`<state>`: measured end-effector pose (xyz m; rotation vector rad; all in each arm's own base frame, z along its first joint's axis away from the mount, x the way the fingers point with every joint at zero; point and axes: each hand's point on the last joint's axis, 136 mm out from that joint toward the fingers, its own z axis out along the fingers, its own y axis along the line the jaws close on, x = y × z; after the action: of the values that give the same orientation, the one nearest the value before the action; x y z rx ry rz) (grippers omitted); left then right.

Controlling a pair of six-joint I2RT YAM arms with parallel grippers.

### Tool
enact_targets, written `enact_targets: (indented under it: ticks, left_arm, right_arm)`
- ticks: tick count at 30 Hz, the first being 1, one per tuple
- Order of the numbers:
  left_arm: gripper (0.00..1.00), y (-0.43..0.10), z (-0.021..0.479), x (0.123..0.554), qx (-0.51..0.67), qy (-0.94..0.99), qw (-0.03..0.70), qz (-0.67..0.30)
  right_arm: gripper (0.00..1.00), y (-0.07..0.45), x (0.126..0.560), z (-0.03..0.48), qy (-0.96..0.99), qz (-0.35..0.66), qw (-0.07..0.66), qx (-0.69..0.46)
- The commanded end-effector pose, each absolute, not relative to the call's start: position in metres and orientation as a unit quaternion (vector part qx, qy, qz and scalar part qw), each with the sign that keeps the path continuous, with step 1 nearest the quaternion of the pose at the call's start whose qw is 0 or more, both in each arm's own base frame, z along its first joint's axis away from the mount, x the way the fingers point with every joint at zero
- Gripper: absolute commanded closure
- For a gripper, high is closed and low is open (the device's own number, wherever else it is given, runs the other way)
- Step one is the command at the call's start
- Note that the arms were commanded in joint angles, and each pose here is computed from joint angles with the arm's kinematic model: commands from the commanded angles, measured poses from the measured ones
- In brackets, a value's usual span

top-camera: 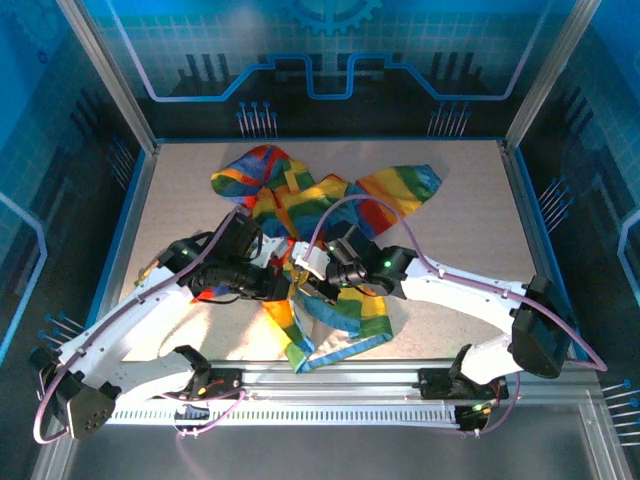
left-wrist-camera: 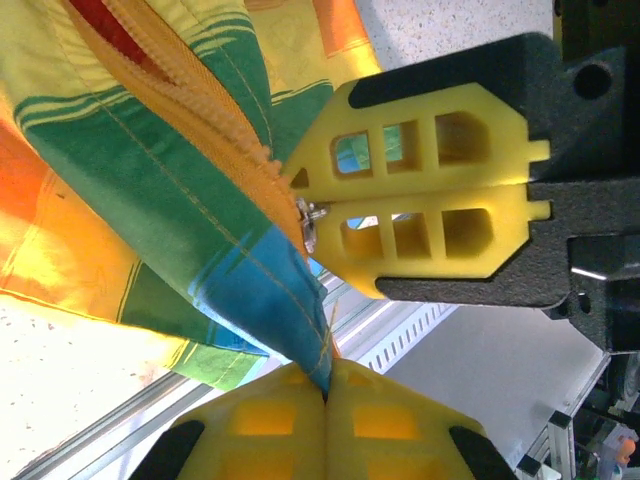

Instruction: Zip up the jacket

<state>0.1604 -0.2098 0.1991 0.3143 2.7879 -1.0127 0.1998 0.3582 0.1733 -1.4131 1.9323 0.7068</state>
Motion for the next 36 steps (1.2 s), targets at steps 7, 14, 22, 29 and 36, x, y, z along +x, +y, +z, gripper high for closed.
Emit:
enact_targets:
  ticks: [7, 14, 22, 29, 36]
  left_arm:
    - [1.00, -0.212, 0.199, 0.145, 0.107, 0.925, 0.049, -0.362]
    - [1.00, -0.212, 0.198, 0.144, 0.109, 0.924, 0.050, -0.364]
    - [1.00, -0.213, 0.202, 0.146, 0.111, 0.922, 0.060, -0.367]
    - [1.00, -0.215, 0.209, 0.149, 0.113, 0.918, 0.072, -0.374]
    - [1.00, -0.216, 0.212, 0.149, 0.118, 0.917, 0.072, -0.375]
  right_arm:
    - [1.00, 0.331, 0.247, 0.163, 0.799, 0.209, 0.311, -0.470]
    - [1.00, 0.333, 0.260, 0.162, 0.807, 0.210, 0.305, -0.461]
    - [1.00, 0.331, 0.278, 0.162, 0.819, 0.209, 0.306, -0.438]
    - [1.00, 0.325, 0.297, 0.160, 0.834, 0.202, 0.307, -0.412]
    - [1.00, 0.316, 0.320, 0.159, 0.847, 0.187, 0.307, -0.391]
